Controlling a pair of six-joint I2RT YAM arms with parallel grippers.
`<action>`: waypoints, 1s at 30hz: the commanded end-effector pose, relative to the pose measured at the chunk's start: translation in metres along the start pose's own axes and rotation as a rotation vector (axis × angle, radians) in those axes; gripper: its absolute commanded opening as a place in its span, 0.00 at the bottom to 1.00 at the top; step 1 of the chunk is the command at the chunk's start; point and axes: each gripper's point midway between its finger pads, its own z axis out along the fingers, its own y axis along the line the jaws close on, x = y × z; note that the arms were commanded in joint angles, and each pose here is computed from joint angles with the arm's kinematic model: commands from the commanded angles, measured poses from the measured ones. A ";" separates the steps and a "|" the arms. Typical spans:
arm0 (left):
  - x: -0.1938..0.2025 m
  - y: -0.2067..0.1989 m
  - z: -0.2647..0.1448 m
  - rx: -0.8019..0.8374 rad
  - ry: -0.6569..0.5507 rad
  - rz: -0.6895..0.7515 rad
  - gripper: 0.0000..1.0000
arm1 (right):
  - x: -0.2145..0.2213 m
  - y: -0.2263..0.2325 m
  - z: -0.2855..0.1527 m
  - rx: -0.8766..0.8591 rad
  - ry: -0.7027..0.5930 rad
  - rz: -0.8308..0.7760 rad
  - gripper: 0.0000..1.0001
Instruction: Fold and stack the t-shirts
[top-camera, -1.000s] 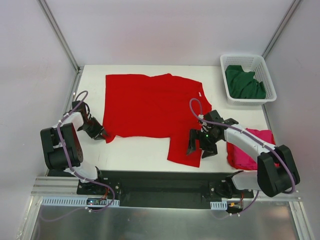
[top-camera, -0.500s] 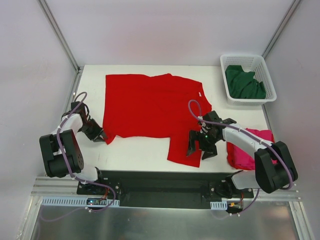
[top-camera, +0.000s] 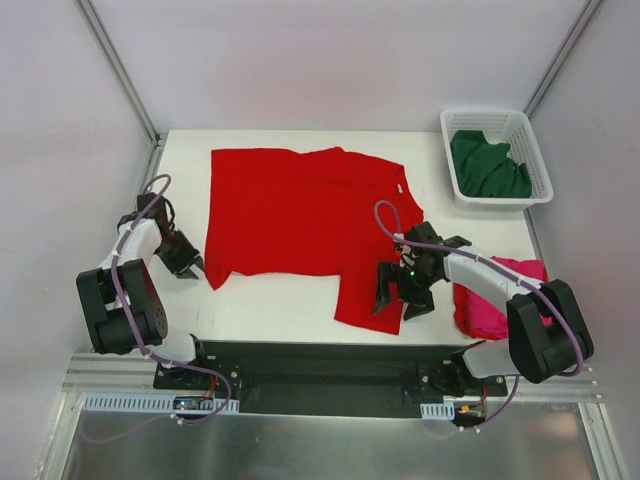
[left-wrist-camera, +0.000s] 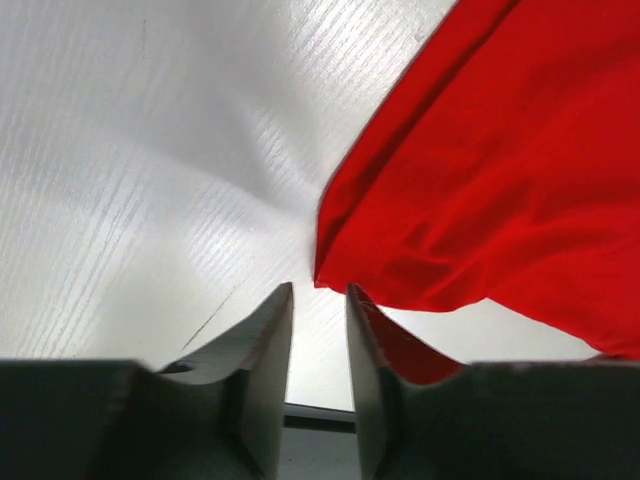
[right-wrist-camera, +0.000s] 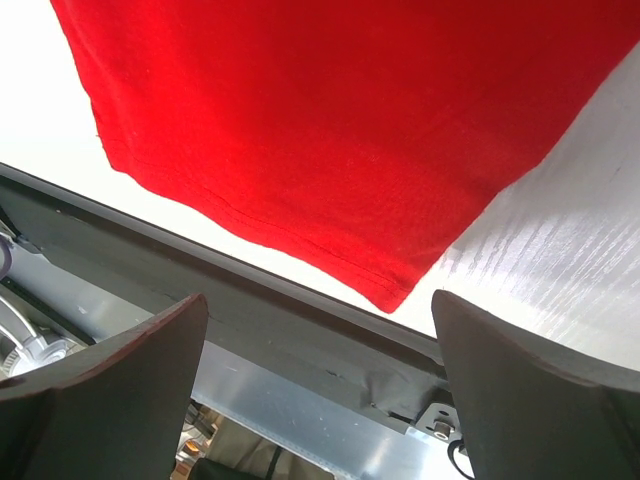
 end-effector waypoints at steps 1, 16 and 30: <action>0.009 0.002 0.002 -0.002 0.050 -0.014 0.32 | 0.000 0.005 -0.005 -0.014 0.008 -0.031 0.97; 0.021 -0.010 0.029 0.077 0.108 -0.048 0.37 | 0.003 0.001 -0.003 0.000 0.030 -0.049 0.97; 0.019 -0.010 0.024 0.071 0.088 -0.022 0.00 | 0.006 -0.004 0.002 0.011 0.043 -0.039 0.97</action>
